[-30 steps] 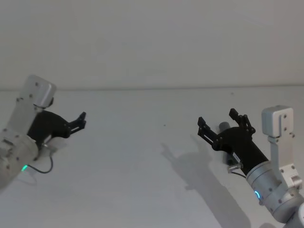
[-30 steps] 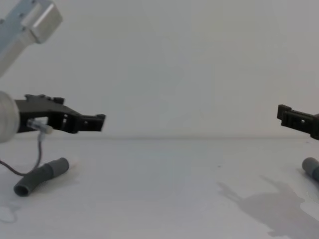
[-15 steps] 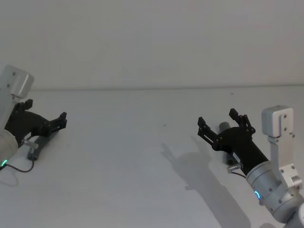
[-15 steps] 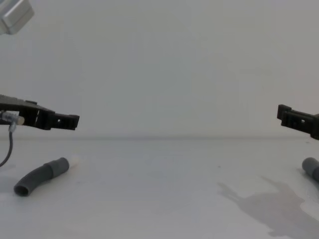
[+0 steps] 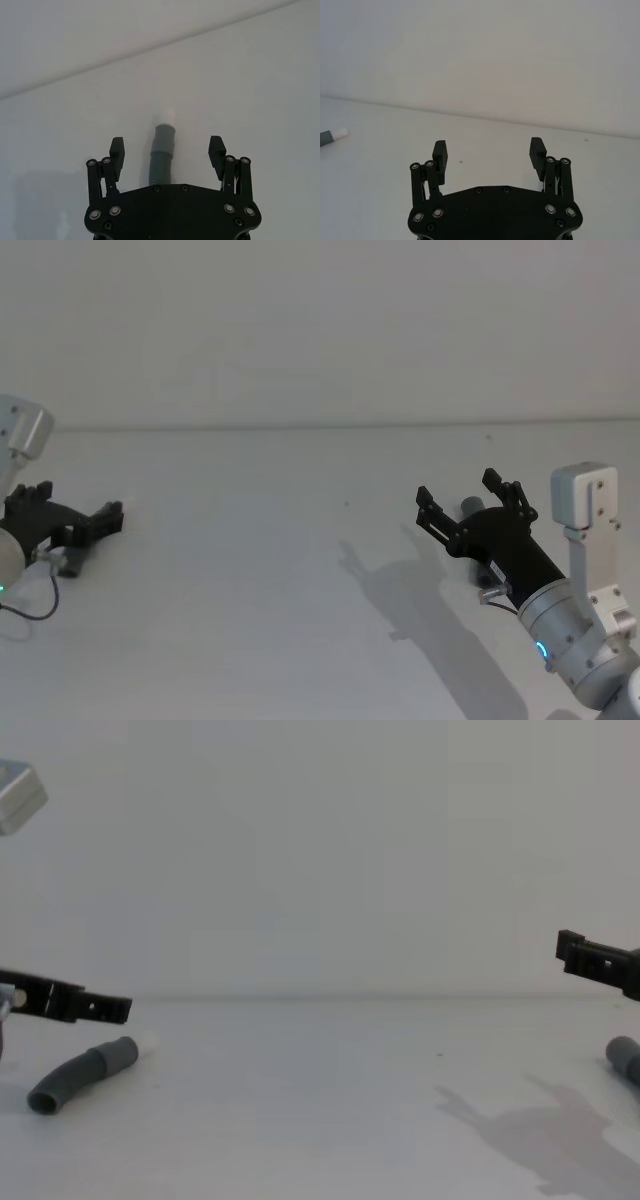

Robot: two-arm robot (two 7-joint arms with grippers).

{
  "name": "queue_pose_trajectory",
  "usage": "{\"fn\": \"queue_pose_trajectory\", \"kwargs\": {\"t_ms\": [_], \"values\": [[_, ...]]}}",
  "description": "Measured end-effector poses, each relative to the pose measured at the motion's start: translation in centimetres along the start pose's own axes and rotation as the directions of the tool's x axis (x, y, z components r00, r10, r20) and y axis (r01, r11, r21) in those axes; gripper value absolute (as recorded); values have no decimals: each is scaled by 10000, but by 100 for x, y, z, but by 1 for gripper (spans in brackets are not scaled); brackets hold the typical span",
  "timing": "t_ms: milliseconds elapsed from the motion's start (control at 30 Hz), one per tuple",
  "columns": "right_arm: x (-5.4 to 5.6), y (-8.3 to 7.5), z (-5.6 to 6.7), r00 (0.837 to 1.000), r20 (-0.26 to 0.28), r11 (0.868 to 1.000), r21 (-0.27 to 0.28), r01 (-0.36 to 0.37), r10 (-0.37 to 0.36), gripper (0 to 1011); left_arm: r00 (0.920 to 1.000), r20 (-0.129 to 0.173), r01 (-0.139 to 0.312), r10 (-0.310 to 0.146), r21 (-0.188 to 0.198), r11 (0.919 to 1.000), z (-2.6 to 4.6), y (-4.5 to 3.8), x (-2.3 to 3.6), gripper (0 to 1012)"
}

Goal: Use both hands to pick up one end of the pipe from the table, align the ends, and insert them.

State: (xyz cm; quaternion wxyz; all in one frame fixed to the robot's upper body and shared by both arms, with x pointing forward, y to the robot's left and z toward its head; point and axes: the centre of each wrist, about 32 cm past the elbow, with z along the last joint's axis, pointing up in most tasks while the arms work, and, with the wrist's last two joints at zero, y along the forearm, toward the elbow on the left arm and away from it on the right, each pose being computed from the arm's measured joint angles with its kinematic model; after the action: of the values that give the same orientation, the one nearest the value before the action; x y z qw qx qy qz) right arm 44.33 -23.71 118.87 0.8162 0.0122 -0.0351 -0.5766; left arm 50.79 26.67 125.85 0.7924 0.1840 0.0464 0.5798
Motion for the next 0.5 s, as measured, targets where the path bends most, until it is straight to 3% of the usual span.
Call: {"fn": "queue_pose_trajectory", "kwargs": {"t_ms": [200,500], "values": [[0,0,0,10000,-1,10000,0,0,0,1002,9999,-124,-48,54,459,9989,-68,-27,71,1002],[0,0,0,10000,0,10000,1,0,0,1001,9999,-142,-22,32,736,9973,-158,-70,161,1002]]}}
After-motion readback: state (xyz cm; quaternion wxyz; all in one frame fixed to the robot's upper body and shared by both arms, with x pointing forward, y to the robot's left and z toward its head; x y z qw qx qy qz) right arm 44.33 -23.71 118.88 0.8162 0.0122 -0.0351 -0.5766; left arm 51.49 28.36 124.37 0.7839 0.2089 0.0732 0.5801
